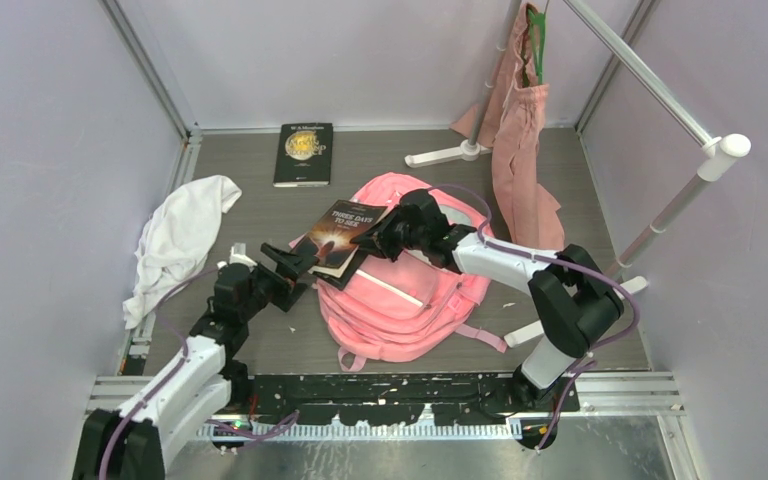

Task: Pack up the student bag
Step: Pick up the book from the center of the board.

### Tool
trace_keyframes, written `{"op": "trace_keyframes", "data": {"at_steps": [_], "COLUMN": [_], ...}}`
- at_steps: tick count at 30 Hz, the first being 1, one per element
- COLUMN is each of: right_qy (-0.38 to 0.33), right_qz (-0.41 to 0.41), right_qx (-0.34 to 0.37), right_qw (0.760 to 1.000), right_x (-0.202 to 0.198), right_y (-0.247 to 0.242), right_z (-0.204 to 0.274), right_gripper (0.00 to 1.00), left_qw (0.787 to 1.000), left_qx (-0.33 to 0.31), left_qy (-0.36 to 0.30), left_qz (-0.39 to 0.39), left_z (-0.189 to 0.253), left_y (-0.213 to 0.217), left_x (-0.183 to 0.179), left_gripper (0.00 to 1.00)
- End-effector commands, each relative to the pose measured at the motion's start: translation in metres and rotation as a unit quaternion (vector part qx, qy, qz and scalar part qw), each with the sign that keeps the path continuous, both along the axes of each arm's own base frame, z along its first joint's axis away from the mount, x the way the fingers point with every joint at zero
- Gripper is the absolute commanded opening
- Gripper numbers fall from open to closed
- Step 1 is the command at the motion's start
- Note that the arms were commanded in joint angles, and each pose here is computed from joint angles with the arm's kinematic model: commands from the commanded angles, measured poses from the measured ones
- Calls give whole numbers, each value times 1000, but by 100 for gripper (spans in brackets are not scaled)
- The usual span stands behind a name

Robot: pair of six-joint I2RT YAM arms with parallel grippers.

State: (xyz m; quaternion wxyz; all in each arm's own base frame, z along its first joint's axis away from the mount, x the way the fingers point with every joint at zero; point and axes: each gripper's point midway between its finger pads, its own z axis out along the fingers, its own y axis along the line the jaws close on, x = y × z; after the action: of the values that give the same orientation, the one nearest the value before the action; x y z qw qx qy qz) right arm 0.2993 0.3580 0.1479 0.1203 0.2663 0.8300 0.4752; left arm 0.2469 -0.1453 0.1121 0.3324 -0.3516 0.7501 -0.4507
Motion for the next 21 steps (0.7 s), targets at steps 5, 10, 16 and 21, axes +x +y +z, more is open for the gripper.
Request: {"op": "trace_keyframes", "data": {"at_steps": [5, 10, 16, 21], "right_qy": [-30, -27, -19, -19], "right_qz": [-4, -4, 0, 13], "right_qx": [52, 54, 53, 43], "right_qw": [998, 998, 998, 999], "right_x": [13, 13, 12, 7], "right_y": [10, 12, 14, 14], "right_z": [32, 31, 25, 18], "right_gripper": [1, 1, 1, 1], "left_qw": [995, 994, 992, 992], "left_qx": [-33, -58, -68, -66], "left_qy": [-85, -91, -103, -111], "left_qz": [-32, -35, -21, -12], "left_z": [43, 50, 59, 70], "left_y": [-30, -40, -38, -34], "left_x": [30, 34, 37, 38], "left_gripper": [91, 83, 56, 13]}}
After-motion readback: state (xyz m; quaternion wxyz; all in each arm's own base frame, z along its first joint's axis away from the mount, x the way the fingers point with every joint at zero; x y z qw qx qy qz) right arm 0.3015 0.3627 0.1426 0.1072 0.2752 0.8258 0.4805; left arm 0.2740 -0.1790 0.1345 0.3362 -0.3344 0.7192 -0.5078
